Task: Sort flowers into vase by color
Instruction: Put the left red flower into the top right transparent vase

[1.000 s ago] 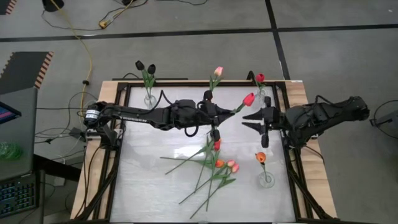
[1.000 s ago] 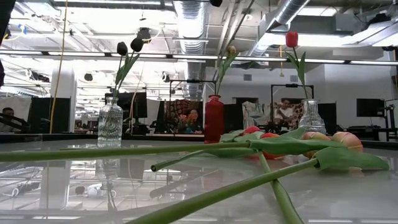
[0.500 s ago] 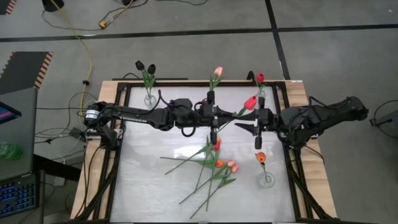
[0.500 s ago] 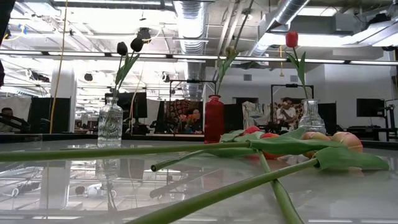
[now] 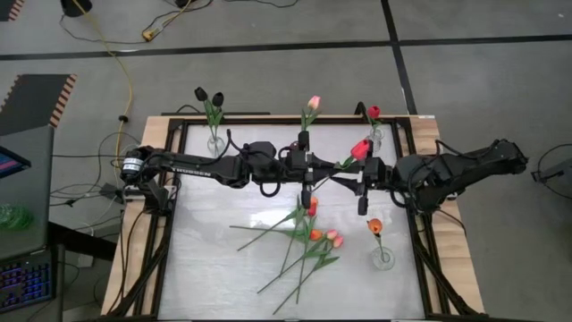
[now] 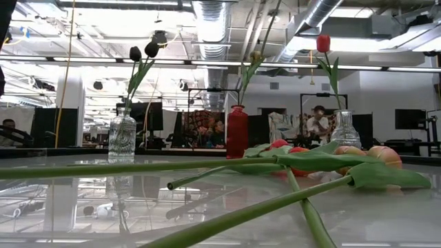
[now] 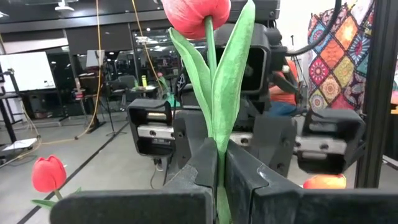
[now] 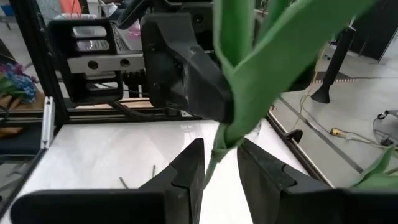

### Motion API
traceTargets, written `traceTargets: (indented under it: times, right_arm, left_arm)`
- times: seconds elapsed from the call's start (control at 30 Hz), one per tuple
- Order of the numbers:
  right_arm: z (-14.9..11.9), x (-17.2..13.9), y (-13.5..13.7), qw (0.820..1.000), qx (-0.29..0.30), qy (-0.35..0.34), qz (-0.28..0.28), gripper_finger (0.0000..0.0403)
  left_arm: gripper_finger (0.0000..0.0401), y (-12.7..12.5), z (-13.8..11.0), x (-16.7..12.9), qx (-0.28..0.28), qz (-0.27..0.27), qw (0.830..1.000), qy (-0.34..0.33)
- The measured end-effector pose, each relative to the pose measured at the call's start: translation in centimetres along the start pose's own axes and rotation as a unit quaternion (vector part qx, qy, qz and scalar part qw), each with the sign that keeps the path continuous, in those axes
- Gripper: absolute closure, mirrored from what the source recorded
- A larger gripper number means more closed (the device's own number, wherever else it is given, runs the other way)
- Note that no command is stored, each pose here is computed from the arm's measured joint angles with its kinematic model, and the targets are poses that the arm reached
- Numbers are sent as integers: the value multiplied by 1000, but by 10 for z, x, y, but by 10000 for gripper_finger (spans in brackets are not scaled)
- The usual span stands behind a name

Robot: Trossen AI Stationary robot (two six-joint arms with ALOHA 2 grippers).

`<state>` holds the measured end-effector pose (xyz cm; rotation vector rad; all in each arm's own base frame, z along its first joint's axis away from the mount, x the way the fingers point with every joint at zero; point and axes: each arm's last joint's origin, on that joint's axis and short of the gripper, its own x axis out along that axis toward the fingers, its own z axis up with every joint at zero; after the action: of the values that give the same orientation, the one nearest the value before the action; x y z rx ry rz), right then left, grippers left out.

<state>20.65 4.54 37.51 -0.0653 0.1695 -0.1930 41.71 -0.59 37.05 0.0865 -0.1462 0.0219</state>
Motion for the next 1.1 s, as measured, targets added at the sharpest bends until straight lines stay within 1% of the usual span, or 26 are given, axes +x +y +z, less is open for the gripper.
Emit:
traceTargets:
  times: [0.17, 0.27, 0.37, 0.53, 0.57, 0.67, 0.8, 0.97, 1.1]
  right_arm:
    - [0, 8, 4, 1000, -2, -7, -1, 283]
    - [-1, 9, 4, 1000, -3, -5, -1, 293]
    - [-1, 9, 4, 1000, -3, -5, -1, 316]
    - [-1, 9, 4, 1000, -3, -3, -1, 365]
    - [-1, 9, 4, 1000, -4, -2, -1, 371]
    - [-1, 8, 4, 1000, -4, -2, -1, 370]
    - [0, 5, 2, 1000, -3, -5, -2, 371]
    - [0, -1, -3, 1000, 0, 1, -17, 366]
    - [-3, -10, -12, 999, 5, 22, -48, 367]
  left_arm:
    - [399, 0, 0, 0, 0, 0, 1000, 1]
    - [397, 0, 0, 0, 0, 0, 1000, 2]
    - [393, 0, 0, 0, 0, 0, 1000, 2]
    - [382, -1, -1, 0, 3, -2, 1000, 8]
    - [377, -1, -2, 0, 7, -3, 1000, 11]
    - [358, -1, -3, 0, 25, -3, 1000, 17]
    - [323, 0, -4, 0, 36, 3, 999, 19]
    - [282, 5, 5, -7, 50, 36, 998, 34]
    - [271, 9, 20, -23, 44, 71, 994, 68]
